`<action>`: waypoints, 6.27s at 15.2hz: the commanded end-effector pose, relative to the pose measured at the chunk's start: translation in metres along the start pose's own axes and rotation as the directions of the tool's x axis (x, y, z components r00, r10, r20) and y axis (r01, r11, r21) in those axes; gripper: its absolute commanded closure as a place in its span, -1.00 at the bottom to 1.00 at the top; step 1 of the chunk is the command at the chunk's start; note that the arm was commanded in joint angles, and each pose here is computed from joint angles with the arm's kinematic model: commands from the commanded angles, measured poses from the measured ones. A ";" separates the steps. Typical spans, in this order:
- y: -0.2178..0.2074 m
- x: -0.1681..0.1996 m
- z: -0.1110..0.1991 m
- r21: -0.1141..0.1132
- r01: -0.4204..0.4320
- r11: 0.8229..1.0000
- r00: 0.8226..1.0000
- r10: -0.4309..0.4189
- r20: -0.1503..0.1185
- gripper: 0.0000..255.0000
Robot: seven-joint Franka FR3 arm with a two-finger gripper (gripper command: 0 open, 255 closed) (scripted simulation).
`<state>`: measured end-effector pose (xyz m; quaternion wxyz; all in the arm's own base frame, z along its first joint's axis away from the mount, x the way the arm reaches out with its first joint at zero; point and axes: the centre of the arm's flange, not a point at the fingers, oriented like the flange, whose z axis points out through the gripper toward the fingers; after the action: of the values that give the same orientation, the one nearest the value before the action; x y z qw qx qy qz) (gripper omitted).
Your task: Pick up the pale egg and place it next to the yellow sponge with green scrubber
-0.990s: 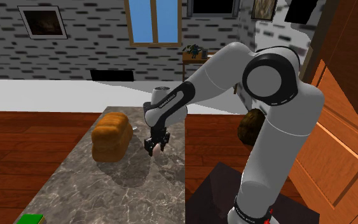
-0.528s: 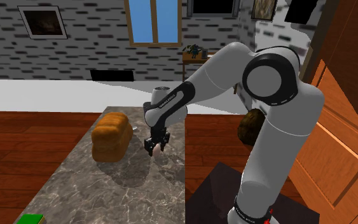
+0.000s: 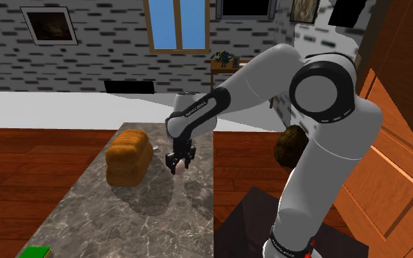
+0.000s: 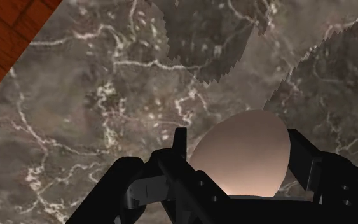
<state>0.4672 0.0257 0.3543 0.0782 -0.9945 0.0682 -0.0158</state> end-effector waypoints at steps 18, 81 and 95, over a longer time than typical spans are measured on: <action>-0.028 0.004 -0.090 0.000 0.000 1.000 1.000 0.000 0.000 1.00; -0.397 0.087 0.086 0.000 0.000 1.000 1.000 0.000 0.000 -1.00; -0.397 0.087 0.036 0.000 0.000 1.000 1.000 0.000 0.000 -1.00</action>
<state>0.6079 0.4078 0.3834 0.0781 -0.9945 0.0682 -0.0157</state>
